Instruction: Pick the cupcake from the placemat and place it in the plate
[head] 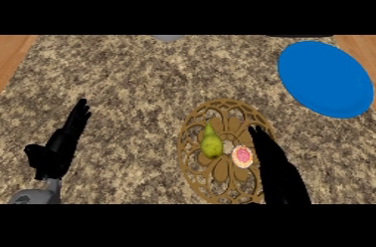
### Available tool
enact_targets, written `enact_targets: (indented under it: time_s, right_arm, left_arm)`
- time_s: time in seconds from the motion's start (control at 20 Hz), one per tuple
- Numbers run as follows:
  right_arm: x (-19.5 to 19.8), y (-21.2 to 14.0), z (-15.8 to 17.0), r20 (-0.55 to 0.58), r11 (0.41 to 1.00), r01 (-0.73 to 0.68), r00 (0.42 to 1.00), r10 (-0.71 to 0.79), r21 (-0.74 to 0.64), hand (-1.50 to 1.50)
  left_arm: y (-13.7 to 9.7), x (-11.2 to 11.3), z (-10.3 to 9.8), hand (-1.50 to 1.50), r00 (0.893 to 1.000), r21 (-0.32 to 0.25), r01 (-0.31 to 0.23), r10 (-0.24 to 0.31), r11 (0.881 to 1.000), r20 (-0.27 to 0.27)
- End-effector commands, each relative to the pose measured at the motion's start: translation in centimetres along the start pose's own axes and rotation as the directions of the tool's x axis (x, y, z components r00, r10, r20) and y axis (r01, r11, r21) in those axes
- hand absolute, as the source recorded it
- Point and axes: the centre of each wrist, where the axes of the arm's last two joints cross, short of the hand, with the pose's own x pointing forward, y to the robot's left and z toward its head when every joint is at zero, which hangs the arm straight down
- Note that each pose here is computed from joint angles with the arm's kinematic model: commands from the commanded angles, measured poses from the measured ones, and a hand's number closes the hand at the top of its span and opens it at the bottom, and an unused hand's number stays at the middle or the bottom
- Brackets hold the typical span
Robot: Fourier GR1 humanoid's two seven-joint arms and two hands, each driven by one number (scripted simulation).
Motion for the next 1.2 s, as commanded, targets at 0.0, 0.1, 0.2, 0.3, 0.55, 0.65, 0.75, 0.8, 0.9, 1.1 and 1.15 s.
enact_targets:
  time_s: [0.0,0.1,0.2,0.3,0.55,0.65,0.75,0.8,0.9,1.1,1.15]
  right_arm:
    - [1.6,-0.4,-0.1,-0.05,0.998,-0.052,0.997,0.053,0.037,-1.5]
    - [-0.7,-0.4,-0.6,-0.097,0.99,-0.132,0.986,0.137,0.057,-1.5]
    - [-0.4,-1.1,-3.2,-0.095,0.992,-0.096,0.99,0.103,0.079,-1.5]
    - [0.4,-0.3,-1.6,-0.092,0.991,-0.087,0.991,0.096,0.099,-1.5]
    - [-0.2,2.5,-3.9,-0.094,0.989,-0.103,0.989,0.113,0.109,-1.5]
    - [-1.1,1.2,-6.1,-0.113,0.988,-0.111,0.986,0.123,0.109,-1.5]
    - [-0.7,3.8,-4.1,-0.114,0.981,-0.162,0.978,0.174,0.105,-1.5]
    - [-0.5,3.8,-5.6,-0.139,0.98,-0.176,0.972,0.188,0.095,-1.5]
    - [-2.6,3.9,-6.7,-0.149,0.983,-0.16,0.974,0.172,0.091,-1.5]
    - [-2.8,7.0,-6.8,-0.137,0.98,-0.17,0.973,0.184,0.107,-1.5]
    - [-4.1,3.3,-6.4,-0.126,0.983,-0.143,0.979,0.158,0.118,-1.5]
  left_arm:
    - [1.6,-0.7,0.1,0.0,1.0,0.01,0.008,-0.008,1.0,0.007]
    - [-0.2,0.5,-1.2,0.0,1.0,0.011,0.002,-0.002,1.0,0.014]
    - [-1.0,0.4,-0.2,0.0,1.0,-0.003,-0.009,0.009,1.0,0.002]
    - [0.0,-0.6,0.4,0.0,1.0,-0.007,0.005,-0.005,1.0,-0.013]
    - [-0.6,0.4,0.1,0.0,1.0,0.0,-0.013,0.013,1.0,0.005]
    - [0.7,0.1,-0.2,0.0,1.0,-0.013,0.001,-0.001,1.0,0.005]
    - [-1.1,0.0,-0.3,0.0,1.0,-0.001,-0.013,0.013,1.0,-0.005]
    - [0.6,0.2,-0.5,0.0,1.0,0.018,0.013,-0.013,1.0,0.009]
    - [0.6,-0.7,0.3,0.0,1.0,0.001,0.007,-0.007,1.0,-0.006]
    - [1.0,-0.9,0.1,0.0,1.0,-0.007,-0.012,0.013,1.0,0.009]
    - [0.6,-0.2,-0.7,0.0,1.0,0.002,-0.002,0.002,1.0,0.005]
